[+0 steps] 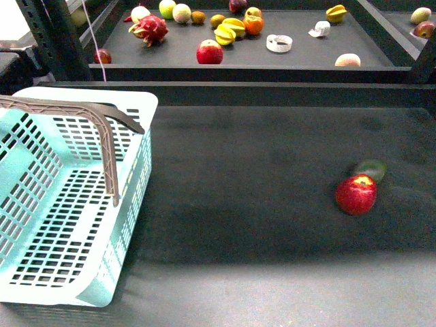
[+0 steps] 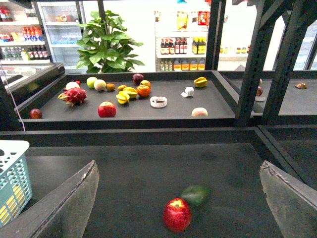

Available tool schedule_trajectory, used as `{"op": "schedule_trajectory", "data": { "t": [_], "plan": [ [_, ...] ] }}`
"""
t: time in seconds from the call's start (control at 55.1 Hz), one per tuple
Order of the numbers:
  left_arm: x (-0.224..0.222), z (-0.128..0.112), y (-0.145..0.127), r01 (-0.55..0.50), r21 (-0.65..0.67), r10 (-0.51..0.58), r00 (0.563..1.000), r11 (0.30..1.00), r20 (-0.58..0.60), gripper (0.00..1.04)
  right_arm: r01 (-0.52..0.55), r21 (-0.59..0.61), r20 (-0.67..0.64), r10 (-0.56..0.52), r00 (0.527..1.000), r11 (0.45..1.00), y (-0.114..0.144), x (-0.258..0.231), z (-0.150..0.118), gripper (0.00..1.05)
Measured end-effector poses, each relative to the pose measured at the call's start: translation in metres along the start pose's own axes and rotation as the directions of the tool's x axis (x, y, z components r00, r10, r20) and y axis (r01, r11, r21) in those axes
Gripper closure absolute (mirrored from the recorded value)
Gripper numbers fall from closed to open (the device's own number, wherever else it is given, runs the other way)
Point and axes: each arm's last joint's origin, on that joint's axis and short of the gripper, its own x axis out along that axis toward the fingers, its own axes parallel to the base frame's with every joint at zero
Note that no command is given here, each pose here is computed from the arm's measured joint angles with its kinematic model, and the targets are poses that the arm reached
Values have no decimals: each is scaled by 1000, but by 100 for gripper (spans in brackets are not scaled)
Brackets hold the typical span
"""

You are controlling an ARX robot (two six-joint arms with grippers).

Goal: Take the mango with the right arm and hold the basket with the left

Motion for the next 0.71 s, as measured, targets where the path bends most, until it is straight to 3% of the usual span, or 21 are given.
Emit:
{"op": "schedule_trajectory", "data": {
  "t": [0.218, 0.49, 0.527, 0.599, 0.654, 0.708],
  "plan": [
    [-33, 38, 50, -8, 142, 2, 999, 990, 40, 8, 0, 0, 0, 0, 1000, 1000, 0, 0, 0, 8],
    [-40, 44, 54, 15, 196, -28, 998, 981, 64, 8, 0, 0, 0, 0, 1000, 1000, 0, 0, 0, 8],
    [-38, 44, 56, 54, 228, -62, 998, 972, 28, 11, 0, 0, 0, 0, 1000, 1000, 0, 0, 0, 8],
    [-39, 42, 60, 319, 387, -301, 947, 865, -110, 23, 0, 0, 0, 0, 1000, 1000, 0, 0, 0, 8],
    [-49, 38, 57, 511, 570, -478, 850, 644, -222, 36, 0, 0, 0, 0, 1000, 1000, 0, 0, 0, 8],
    [-58, 37, 51, 532, 705, -541, 804, 469, -247, 48, 0, 0, 0, 0, 1000, 1000, 0, 0, 0, 8]
  ]
}}
